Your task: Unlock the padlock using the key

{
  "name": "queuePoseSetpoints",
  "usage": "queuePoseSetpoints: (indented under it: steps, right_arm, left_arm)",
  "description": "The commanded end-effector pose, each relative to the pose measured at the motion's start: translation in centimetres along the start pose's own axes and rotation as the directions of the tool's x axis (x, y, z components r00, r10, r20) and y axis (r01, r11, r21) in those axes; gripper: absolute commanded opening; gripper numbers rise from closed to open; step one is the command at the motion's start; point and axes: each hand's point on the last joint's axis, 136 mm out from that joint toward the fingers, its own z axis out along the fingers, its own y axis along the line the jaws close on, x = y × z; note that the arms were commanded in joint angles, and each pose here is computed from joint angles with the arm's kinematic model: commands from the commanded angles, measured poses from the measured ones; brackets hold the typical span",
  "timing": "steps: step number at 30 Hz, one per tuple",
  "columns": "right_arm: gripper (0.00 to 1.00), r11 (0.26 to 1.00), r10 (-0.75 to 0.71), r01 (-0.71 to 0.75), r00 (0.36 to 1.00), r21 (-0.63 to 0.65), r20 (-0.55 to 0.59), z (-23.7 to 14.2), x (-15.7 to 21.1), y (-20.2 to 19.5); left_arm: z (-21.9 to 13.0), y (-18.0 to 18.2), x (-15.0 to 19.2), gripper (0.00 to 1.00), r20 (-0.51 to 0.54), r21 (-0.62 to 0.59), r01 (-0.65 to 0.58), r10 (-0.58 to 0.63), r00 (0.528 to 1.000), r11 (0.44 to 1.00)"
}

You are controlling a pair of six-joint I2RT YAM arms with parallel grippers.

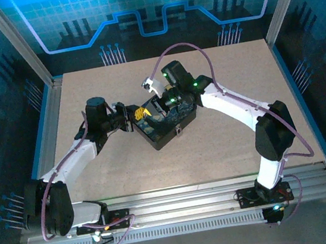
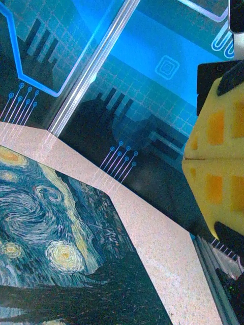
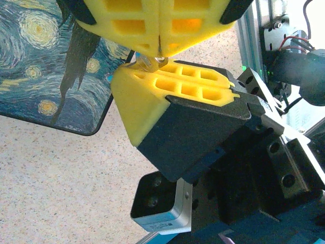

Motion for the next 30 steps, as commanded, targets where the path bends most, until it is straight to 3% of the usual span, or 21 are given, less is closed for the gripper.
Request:
queuePoseSetpoints:
  steps: [1, 6, 16, 30]
  right_arm:
    - [0.0, 1.0, 0.007, -0.007, 1.0, 0.003, -0.004, 0.4, 0.5, -0.3]
    - [0.04, 1.0, 0.021, -0.021, 1.0, -0.005, -0.008, 0.5, 0.8, -0.3]
    - [0.28, 0.999, 0.054, -0.054, 0.998, 0.004, 0.029, -0.6, 0.5, -0.8]
    - [0.4, 0.944, -0.28, 0.285, 0.959, 0.168, -0.052, 0.7, 0.5, 1.2]
  left_arm:
    - [-0.5, -0.1, 0.3, 0.0, -0.009, 0.012, -0.005, 0.006, 1.0, 1.0]
    - [-0.8, -0.5, 0.3, 0.0, 0.002, 0.02, -0.034, 0.034, 0.999, 0.999]
    - [-1.5, -0.9, 0.3, 0.0, 0.031, -0.047, -0.165, 0.166, 0.986, 0.985]
    - [-1.7, -0.5, 0.3, 0.0, 0.038, -0.085, -0.163, 0.167, 0.985, 0.983]
